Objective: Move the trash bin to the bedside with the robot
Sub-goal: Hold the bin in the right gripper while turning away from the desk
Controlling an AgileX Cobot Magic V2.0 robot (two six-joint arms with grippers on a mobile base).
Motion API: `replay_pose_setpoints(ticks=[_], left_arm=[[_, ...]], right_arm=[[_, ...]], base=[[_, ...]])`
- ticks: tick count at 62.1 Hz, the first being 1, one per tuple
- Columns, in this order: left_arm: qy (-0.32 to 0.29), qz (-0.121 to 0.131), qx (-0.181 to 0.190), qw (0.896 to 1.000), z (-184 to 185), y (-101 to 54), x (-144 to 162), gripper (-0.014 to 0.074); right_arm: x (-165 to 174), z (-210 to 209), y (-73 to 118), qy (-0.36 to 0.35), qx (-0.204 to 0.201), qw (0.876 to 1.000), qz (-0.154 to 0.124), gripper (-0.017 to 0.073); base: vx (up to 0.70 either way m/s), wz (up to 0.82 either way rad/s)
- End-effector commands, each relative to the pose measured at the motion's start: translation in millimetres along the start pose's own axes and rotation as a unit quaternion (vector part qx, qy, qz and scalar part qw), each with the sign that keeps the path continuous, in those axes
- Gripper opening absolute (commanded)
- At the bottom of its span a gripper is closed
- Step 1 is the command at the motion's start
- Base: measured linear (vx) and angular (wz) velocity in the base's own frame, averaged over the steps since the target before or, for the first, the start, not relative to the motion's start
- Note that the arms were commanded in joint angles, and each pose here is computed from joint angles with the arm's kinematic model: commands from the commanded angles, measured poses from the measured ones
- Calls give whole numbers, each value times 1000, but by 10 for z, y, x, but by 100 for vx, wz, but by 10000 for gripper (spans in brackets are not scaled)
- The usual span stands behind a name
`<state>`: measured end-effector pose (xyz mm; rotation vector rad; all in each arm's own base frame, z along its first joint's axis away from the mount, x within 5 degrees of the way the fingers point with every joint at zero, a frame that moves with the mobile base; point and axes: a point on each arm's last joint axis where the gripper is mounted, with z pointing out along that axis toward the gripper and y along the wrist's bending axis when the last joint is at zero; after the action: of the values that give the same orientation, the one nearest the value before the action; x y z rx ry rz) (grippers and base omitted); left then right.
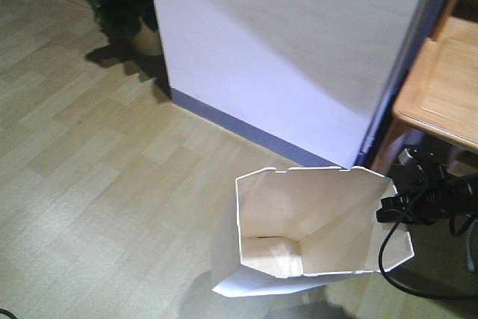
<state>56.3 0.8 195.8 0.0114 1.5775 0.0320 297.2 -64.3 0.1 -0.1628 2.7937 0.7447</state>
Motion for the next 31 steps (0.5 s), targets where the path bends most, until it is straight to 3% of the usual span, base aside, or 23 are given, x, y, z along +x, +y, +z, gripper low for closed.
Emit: replay_pose_setpoints(ticks=[1, 31], left_arm=[[-35, -12, 4, 999, -3, -5, -33, -6], [-35, -12, 4, 999, -3, -5, -33, -6]], right_arm=[[-191, -209, 260, -54, -103, 993, 8, -3], [-191, -209, 260, -54, -103, 993, 8, -3]], base=[[7, 44], [8, 52]])
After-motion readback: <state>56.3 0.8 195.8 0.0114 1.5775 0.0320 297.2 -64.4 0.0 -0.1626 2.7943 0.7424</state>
